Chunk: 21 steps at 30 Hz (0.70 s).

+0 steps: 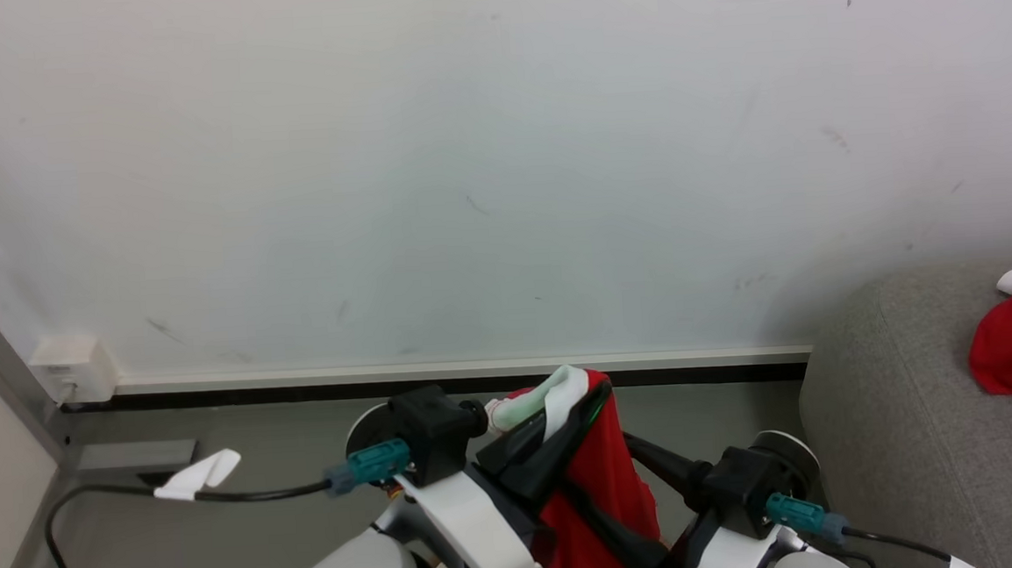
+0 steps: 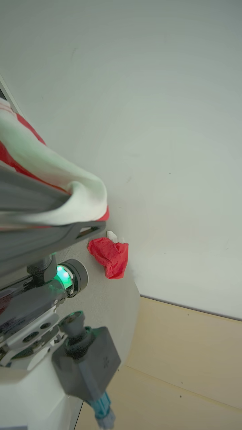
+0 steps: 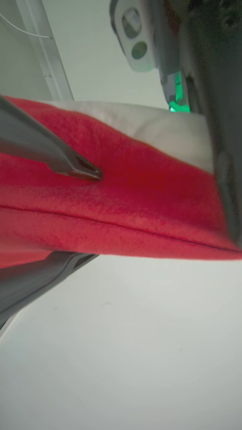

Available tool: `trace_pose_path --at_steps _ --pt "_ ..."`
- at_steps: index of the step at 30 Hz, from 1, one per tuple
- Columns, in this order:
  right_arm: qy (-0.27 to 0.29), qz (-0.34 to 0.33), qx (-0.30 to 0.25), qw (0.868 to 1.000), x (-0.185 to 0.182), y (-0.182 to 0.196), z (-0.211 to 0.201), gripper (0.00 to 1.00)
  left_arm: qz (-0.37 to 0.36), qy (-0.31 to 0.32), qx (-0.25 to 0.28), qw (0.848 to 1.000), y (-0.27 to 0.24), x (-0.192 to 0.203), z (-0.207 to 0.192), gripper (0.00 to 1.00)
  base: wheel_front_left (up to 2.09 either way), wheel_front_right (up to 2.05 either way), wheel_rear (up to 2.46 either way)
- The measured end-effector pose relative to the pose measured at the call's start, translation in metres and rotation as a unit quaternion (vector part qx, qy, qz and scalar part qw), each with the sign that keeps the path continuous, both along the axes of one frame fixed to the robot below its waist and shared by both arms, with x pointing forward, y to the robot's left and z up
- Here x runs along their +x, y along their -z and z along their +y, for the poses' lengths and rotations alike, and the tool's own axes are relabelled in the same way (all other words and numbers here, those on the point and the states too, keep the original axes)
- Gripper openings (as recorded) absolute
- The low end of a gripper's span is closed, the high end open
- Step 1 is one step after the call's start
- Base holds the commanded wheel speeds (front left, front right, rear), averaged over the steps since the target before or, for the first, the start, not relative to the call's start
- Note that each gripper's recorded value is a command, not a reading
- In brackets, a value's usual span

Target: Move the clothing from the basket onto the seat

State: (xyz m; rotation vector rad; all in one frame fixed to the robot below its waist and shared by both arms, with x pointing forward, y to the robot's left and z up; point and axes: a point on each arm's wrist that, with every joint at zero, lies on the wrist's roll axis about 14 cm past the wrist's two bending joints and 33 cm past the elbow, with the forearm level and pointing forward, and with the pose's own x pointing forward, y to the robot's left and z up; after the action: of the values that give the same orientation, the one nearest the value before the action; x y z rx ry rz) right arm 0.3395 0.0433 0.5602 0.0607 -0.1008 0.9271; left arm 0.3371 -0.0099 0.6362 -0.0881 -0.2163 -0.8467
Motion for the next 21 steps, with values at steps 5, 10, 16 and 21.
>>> trace_pose_path --at_steps 5,10,16,21 --pt "0.002 0.017 0.009 1.0 0.005 0.001 0.002 0.0 0.009 -0.006 0.005 1.0 0.006 0.003 0.001 0.0 0.0 0.0 0.0" --pt "0.027 0.014 0.012 0.999 0.018 -0.002 -0.013 0.0 0.011 -0.032 0.027 0.999 0.021 0.016 0.012 0.64 0.0 0.0 0.0" --pt "0.074 -0.002 0.015 0.997 0.036 -0.01 -0.046 0.0 0.033 -0.036 0.037 0.998 0.042 0.024 0.011 1.0 0.0 0.0 0.0" --pt "0.116 -0.014 0.018 0.993 0.045 -0.017 -0.079 0.0 0.045 -0.015 0.034 0.998 0.054 0.026 -0.005 1.0 0.0 0.0 0.0"
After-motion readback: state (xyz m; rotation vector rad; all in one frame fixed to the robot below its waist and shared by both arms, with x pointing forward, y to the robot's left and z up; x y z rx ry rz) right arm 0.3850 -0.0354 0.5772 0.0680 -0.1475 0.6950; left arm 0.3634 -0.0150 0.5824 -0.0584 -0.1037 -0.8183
